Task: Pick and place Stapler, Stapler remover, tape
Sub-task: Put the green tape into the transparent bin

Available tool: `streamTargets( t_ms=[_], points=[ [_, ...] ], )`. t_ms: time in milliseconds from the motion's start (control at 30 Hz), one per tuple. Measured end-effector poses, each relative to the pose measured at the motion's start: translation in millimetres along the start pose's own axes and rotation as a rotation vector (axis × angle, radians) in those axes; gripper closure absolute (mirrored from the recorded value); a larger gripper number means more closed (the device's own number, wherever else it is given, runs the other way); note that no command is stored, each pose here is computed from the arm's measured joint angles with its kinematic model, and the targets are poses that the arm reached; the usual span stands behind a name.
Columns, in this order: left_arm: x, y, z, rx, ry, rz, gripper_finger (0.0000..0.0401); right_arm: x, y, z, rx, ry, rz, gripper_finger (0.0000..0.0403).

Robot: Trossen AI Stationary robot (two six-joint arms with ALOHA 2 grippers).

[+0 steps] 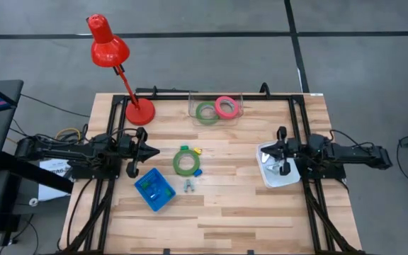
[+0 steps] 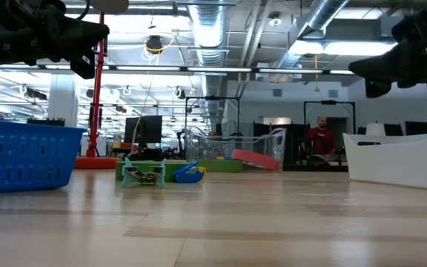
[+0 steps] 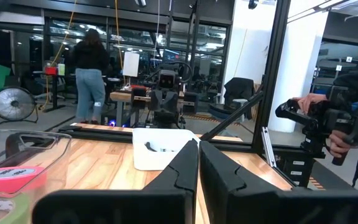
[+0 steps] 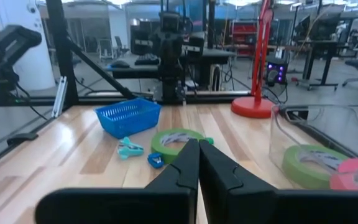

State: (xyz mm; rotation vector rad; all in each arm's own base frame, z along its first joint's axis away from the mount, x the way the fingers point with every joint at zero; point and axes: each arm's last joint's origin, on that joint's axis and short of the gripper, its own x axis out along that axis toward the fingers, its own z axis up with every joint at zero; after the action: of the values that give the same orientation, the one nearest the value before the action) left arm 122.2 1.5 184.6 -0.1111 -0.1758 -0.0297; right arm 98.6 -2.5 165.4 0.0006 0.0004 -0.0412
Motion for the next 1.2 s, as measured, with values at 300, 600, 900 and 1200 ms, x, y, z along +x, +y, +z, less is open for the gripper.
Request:
streamTargets(
  t_ms=[300,600,900,1200],
  points=[
    [0.0,0.0,0.0,0.0,0.0,0.0,0.0393,-1.3,3.4,1.3,0.001,-0.019,0.036,0.0403],
    [0.0,0.0,0.0,0.0,0.0,0.0,0.0393,-1.5,6.9,1.1,0.001,-0.018,0.071,0.0403],
    [0.0,0.0,0.0,0.0,0.0,0.0,0.0393,-1.2,6.8,0.8,0.001,-0.015,0.069,0.0403],
    [0.0,0.0,0.0,0.0,0.0,0.0,0.0393,-1.2,6.7,0.7,0.001,-0.014,0.069,0.0403]
  ],
)
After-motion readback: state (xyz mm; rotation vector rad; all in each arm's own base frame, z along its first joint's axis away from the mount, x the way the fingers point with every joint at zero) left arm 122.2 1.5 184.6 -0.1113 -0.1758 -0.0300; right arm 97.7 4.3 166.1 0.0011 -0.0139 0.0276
